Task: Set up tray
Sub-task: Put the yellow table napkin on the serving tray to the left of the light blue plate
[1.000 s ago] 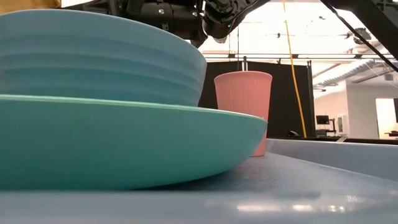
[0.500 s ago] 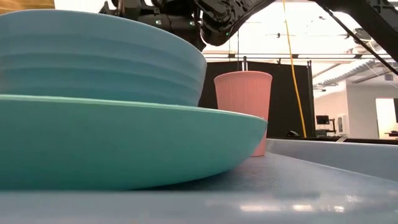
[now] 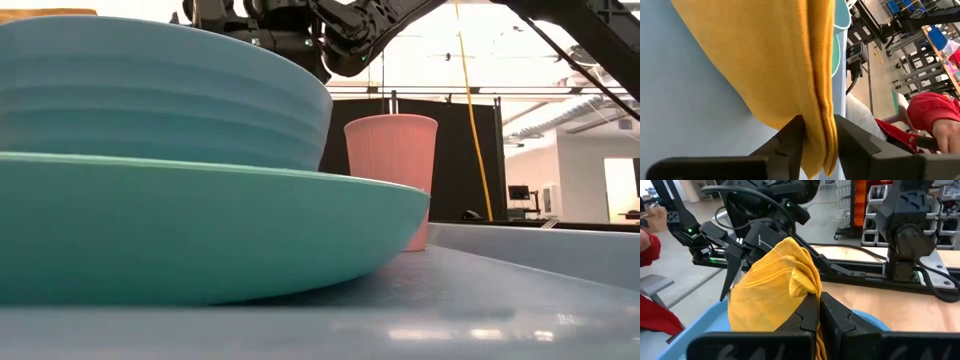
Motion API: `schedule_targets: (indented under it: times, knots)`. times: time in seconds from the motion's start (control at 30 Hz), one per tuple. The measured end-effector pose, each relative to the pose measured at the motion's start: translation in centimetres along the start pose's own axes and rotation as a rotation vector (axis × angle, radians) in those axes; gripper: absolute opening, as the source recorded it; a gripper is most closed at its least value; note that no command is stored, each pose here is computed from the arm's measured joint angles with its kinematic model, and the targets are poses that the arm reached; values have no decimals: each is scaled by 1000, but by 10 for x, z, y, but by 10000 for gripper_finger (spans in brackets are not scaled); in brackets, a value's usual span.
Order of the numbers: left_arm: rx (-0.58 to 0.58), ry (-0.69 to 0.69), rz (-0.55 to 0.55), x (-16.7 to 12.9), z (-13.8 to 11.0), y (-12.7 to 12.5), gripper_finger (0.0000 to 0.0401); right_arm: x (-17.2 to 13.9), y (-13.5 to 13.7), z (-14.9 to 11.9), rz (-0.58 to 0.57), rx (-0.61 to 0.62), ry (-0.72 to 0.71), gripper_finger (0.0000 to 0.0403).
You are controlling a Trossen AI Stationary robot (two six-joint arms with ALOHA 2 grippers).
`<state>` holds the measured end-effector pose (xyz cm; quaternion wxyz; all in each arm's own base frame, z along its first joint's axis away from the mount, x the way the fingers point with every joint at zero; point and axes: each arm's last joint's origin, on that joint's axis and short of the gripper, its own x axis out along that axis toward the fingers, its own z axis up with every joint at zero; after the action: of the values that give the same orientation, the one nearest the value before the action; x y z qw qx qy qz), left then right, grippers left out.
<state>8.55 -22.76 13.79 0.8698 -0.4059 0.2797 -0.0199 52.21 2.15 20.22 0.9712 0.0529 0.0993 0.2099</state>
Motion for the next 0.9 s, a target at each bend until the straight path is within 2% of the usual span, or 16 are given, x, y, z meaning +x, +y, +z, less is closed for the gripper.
schedule_targets:
  times: [0.33,0.73,0.9]
  knots:
    - [12,28,-15,-3,2,-3,124,0,0,-2,0,25,18,0]
    - [60,39,-110,-25,6,-15,124,0,0,-3,0,29,32,0]
    - [79,28,-110,-29,4,-14,124,0,0,-3,0,30,34,0]
